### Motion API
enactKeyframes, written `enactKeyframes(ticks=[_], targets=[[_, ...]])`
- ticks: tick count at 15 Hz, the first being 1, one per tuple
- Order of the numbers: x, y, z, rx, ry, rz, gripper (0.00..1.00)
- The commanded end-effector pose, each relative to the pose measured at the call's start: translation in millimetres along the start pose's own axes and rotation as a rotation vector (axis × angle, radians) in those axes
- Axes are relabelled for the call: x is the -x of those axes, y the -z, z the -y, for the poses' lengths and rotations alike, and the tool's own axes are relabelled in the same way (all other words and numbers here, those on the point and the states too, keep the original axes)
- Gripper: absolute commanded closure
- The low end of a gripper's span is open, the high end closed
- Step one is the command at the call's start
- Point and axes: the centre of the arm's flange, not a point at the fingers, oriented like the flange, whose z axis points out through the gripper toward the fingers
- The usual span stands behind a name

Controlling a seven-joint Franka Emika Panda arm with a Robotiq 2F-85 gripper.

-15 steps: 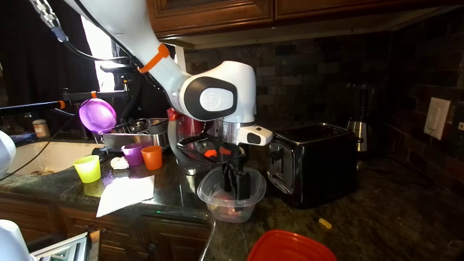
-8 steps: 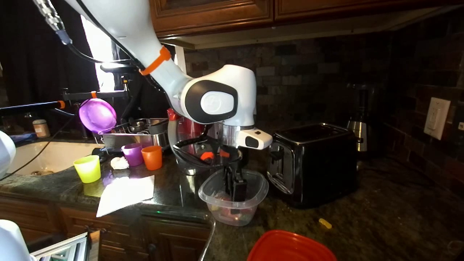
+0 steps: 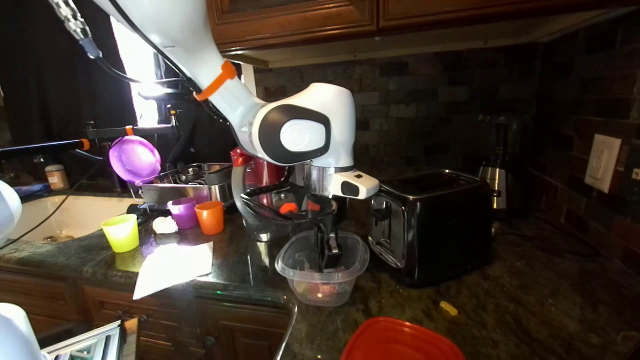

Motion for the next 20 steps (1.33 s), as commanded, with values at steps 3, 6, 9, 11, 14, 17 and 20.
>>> enactKeyframes(ticks=[3,6,9,11,14,17,20], targets=[[3,5,2,0.005,-0.016,-0.028,0.99],[6,17,1,-0.013,-0.014,-0.042,0.98],[8,33,1,-0.025,-0.012,-0.061,0.99],[11,47,0,-0.049,-0.013,-0.063,0.99],[13,69,2,-0.076,-0.017,-0.091,0.99],[17,91,1,-0.104,-0.010,-0.112,0.99],[21,118,-4,-0.128,0.012,-0.151,0.99]])
